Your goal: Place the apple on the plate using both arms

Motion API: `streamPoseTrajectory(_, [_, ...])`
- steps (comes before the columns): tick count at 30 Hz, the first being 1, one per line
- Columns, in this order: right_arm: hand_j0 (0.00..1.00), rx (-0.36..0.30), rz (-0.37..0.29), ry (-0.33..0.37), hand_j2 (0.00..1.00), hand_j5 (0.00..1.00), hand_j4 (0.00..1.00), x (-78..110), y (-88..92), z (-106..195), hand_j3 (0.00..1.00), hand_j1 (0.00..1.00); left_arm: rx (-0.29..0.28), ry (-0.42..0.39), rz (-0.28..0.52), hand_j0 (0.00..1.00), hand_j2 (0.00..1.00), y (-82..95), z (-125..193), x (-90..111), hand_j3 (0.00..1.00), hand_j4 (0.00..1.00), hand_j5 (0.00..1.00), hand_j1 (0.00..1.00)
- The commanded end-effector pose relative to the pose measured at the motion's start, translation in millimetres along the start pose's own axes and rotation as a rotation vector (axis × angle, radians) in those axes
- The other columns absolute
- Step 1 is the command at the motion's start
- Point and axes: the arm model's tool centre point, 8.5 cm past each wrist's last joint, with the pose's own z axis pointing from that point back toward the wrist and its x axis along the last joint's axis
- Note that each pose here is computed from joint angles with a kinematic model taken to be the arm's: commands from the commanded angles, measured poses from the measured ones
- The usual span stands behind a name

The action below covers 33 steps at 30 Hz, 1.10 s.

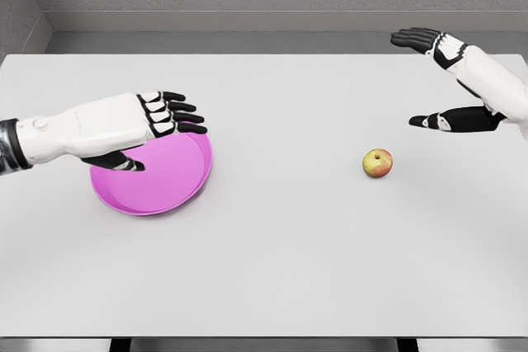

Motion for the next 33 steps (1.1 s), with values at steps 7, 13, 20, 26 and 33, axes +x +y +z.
streamPoseTrajectory(7, [1.0, 0.003, 0.002, -0.024, 1.0, 1.0, 1.0, 3.0, -2.7, -9, 1.0, 1.0, 0.002, -0.002, 0.007, 1.0, 1.0, 0.6, -1, 1, 1.0, 1.0, 1.0, 1.0])
streamPoseTrajectory(13, [1.0, 0.045, -0.002, -0.002, 1.0, 1.0, 1.0, 0.7, 12.1, -7, 1.0, 1.0, -0.022, -0.03, 0.015, 1.0, 1.0, -3.3, -13, 5, 1.0, 1.0, 1.0, 1.0])
streamPoseTrajectory(20, [1.0, 0.119, -0.118, 0.042, 1.0, 1.0, 1.0, -13.8, 54.8, 4, 1.0, 1.0, -0.03, -0.02, 0.011, 1.0, 1.0, -2.4, -9, 3, 1.0, 1.0, 1.0, 1.0])
streamPoseTrajectory(26, [1.0, 0.114, -0.151, 0.073, 1.0, 1.0, 1.0, -25.4, 18.2, 31, 1.0, 1.0, -0.031, -0.022, 0.011, 1.0, 1.0, -2.7, -9, 3, 1.0, 1.0, 1.0, 1.0])
streamPoseTrajectory(33, [1.0, 0.215, -0.189, 0.066, 1.0, 1.0, 1.0, -23.9, 35.5, 30, 1.0, 1.0, -0.032, -0.019, 0.012, 1.0, 1.0, -3.1, -9, 2, 1.0, 1.0, 1.0, 1.0])
